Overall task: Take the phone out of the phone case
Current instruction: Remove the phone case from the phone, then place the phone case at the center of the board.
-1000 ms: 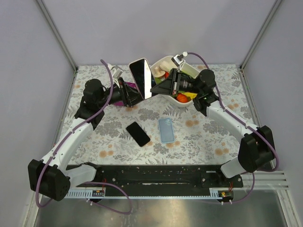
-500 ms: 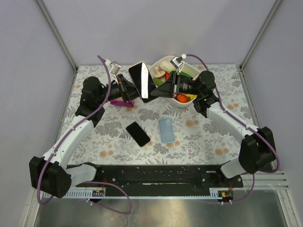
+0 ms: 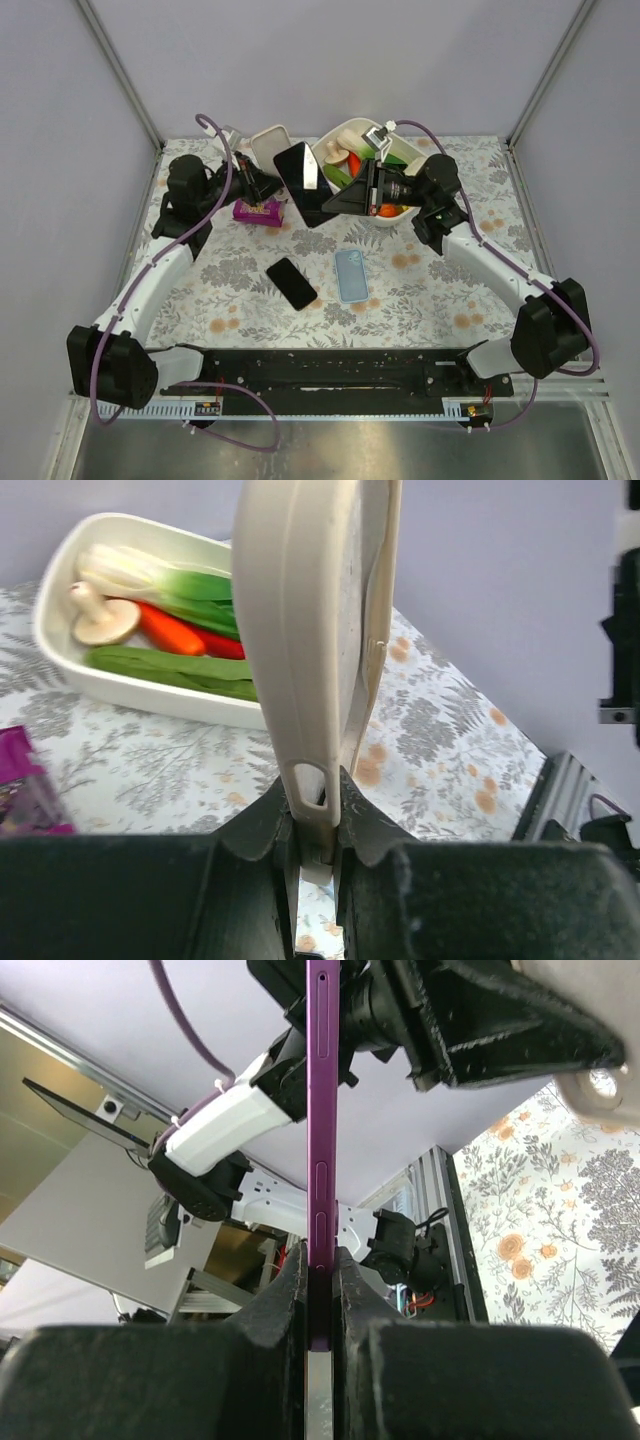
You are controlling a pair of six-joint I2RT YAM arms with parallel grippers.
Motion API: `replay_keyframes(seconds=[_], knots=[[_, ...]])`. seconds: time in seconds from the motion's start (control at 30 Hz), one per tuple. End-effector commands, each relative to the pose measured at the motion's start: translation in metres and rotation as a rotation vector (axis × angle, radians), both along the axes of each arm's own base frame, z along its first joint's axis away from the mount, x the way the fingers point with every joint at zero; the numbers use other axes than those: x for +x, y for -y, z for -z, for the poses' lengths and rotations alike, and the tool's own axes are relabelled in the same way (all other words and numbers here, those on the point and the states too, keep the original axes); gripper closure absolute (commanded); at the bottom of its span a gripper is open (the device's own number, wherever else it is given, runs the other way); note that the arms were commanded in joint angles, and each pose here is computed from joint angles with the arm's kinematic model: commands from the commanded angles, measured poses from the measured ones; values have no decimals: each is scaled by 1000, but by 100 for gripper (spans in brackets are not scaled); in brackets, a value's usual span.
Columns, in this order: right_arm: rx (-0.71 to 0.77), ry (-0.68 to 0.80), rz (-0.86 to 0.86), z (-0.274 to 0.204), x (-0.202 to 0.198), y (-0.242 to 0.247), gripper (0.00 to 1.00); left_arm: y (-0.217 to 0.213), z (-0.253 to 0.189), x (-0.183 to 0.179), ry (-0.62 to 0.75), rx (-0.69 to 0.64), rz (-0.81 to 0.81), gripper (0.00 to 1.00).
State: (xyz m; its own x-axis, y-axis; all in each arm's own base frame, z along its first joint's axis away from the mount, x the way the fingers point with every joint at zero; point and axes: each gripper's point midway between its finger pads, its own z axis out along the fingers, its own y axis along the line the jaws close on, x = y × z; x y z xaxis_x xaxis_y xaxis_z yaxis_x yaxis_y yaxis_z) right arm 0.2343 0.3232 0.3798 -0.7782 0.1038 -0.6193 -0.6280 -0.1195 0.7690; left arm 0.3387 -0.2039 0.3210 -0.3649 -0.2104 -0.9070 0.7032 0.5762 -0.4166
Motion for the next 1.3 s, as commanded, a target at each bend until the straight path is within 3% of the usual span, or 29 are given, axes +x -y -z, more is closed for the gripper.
replay_keyframes(seconds=[0.0,0.23,0.43,0.6,0.73,0.8,0.9,1.1,1.27], knots=[[6,134,-16,-10,-16,9,100,-26,-16,8,68,41,-41,100],[-177,184,53,52,-1,37,100,-63,78,-67,-160,255,173,100],[-307,151,92,117,-1,60,100,-89,140,-127,-372,316,307,99],[-431,122,147,163,4,84,100,-106,129,-124,-458,200,368,99],[-461,9,152,195,3,102,100,-125,147,-121,-515,324,391,100],[-524,21,153,211,2,113,100,-134,156,-123,-533,378,409,100],[-532,-5,154,220,4,122,100,-135,161,-127,-556,383,447,100],[-487,3,158,208,8,129,100,-104,160,-101,-541,332,423,100],[-444,30,210,178,16,139,100,-38,163,-77,-593,242,439,100]])
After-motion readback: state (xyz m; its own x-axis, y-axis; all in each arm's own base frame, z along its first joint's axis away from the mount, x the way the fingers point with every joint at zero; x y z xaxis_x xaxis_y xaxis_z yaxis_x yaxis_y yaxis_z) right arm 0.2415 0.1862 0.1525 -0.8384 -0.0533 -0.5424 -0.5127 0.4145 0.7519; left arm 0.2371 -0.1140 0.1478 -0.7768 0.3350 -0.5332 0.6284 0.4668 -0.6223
